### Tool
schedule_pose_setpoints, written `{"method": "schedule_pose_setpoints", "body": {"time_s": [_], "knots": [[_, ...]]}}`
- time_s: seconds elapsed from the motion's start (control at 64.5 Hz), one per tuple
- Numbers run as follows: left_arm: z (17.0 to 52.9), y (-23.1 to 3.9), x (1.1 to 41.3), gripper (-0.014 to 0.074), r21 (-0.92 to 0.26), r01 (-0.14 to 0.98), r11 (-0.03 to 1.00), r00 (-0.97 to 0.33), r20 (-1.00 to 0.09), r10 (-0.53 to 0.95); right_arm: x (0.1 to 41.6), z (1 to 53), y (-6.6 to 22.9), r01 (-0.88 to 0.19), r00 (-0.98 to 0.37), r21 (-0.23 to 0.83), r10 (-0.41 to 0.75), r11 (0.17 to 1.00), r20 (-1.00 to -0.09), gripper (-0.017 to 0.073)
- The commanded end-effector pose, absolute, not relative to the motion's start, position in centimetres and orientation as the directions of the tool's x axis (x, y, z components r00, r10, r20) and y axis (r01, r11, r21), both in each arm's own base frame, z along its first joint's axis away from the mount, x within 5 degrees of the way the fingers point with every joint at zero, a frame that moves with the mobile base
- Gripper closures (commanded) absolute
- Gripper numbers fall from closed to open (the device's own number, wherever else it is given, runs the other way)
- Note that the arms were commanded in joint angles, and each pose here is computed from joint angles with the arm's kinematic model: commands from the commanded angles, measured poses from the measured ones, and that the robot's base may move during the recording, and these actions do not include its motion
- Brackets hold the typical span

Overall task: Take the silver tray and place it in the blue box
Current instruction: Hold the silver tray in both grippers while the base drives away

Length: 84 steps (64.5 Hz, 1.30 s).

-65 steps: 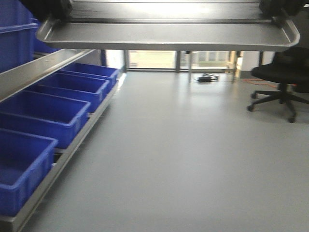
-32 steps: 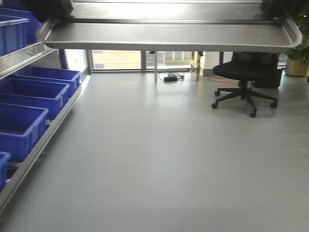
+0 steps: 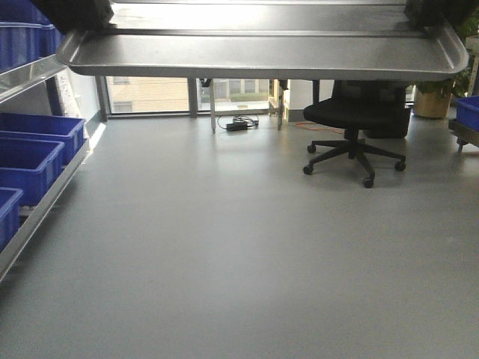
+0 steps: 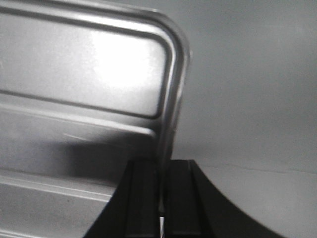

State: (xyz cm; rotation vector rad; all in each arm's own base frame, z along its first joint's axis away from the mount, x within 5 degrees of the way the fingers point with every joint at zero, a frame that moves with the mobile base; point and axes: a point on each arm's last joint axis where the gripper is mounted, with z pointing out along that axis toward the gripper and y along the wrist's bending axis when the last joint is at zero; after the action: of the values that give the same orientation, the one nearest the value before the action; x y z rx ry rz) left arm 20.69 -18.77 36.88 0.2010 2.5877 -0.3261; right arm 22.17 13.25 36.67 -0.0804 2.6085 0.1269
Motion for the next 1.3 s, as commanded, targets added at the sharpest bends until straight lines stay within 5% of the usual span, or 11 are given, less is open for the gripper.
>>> {"method": "schedule_pose_setpoints", "body": {"time_s": [0.0,1.286], "knots": [[38.85,-18.12,20.48,0.0690,-0.183,0.229,0.956,-0.804,-0.590,0.080,21.94,38.78,12.47,-0.102,-0.805,0.050,-0.053,0.993,-0.591,0.0503],[38.84,-18.14,20.47,0.0690,-0.186,0.229,0.956,-0.805,-0.588,0.079,21.81,38.67,12.35,-0.095,-0.816,0.040,-0.055,0.995,-0.575,0.0503]]}}
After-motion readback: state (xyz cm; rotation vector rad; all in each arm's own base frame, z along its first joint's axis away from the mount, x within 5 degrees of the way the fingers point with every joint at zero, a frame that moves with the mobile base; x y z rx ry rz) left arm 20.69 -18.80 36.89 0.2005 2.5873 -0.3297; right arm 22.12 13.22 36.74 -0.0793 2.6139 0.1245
